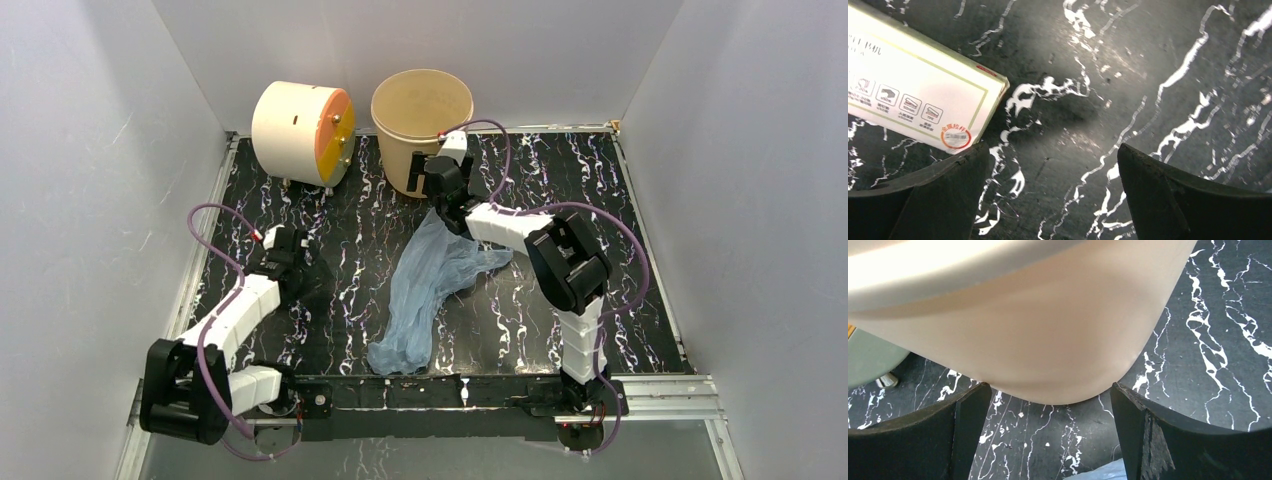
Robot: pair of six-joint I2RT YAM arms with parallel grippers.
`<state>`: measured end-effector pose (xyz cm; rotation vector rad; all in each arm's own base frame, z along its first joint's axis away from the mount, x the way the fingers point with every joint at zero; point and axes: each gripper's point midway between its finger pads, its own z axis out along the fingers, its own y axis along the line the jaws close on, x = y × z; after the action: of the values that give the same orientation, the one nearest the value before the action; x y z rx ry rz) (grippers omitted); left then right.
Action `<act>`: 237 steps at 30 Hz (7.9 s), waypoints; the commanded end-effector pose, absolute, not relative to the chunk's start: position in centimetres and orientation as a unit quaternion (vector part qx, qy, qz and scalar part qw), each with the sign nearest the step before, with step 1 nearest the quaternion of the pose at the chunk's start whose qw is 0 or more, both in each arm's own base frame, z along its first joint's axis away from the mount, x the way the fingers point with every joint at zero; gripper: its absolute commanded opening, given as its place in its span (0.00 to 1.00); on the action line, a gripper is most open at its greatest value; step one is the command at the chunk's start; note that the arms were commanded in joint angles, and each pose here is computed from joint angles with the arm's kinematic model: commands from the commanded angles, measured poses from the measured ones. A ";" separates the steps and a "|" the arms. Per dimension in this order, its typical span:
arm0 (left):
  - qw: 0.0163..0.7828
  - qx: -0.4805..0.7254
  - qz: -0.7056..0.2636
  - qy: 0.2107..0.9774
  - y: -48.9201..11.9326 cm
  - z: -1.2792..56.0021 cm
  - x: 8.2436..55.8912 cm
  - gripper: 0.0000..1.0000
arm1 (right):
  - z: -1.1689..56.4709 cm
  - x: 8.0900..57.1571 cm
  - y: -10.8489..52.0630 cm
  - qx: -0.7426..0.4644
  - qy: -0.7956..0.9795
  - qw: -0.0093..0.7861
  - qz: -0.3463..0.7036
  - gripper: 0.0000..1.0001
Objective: Put the trash bags into the trash bin
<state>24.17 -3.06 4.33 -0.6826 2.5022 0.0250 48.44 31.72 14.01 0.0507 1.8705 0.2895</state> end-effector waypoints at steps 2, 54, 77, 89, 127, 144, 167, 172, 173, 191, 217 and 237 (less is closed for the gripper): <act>0.276 -0.285 0.056 0.916 0.0 3.9 24.8 0.97 | 17.8 48.3 31.3 0.007 0.796 0.590 0.136 0.99; 0.420 -0.268 -0.119 0.859 -2.8 11.0 25.1 0.95 | 10.8 12.8 39.6 -0.800 0.403 0.206 0.394 0.84; 0.422 -0.271 -0.110 0.858 -2.4 10.7 25.0 0.96 | 9.9 13.0 40.6 -0.814 0.400 0.173 0.385 0.67; 0.429 -0.261 -0.135 0.854 -3.3 11.1 25.3 0.95 | 13.7 20.5 41.8 -0.698 0.556 0.309 0.328 0.06; 0.400 -0.180 -0.471 0.765 -21.9 11.6 26.3 0.82 | 11.8 29.0 33.1 0.047 0.906 0.160 0.389 0.00; 0.390 -0.169 -0.443 0.789 -24.4 8.6 26.3 0.00 | 11.5 31.3 30.7 0.056 0.911 0.187 0.363 0.00; 0.372 -0.077 -0.264 0.887 -15.8 10.0 28.7 0.71 | 9.3 28.6 23.7 0.178 0.897 0.150 0.376 0.00; 0.342 -0.073 -0.399 0.848 -19.4 12.1 26.1 0.84 | 8.2 28.4 22.1 0.265 0.871 0.182 0.372 0.00; 0.338 -0.076 -0.420 0.839 -19.8 12.3 25.5 0.85 | 8.4 28.6 21.7 0.270 0.869 0.193 0.366 0.00; 0.296 -0.105 -0.398 0.862 -27.0 10.9 25.1 0.81 | 11.2 29.4 20.9 0.261 0.866 0.234 0.356 0.00; 0.280 -0.089 -0.337 0.895 -26.3 6.4 25.2 0.05 | 14.3 29.1 20.8 0.217 0.860 0.274 0.373 0.00; 0.296 -0.099 -0.284 0.906 -15.9 8.5 26.7 0.51 | 14.8 28.6 20.0 0.081 0.890 0.265 0.363 0.47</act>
<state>27.07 -16.43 8.18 -0.3353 2.3564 -0.8133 27.77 19.32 12.51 0.3484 2.4332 0.9421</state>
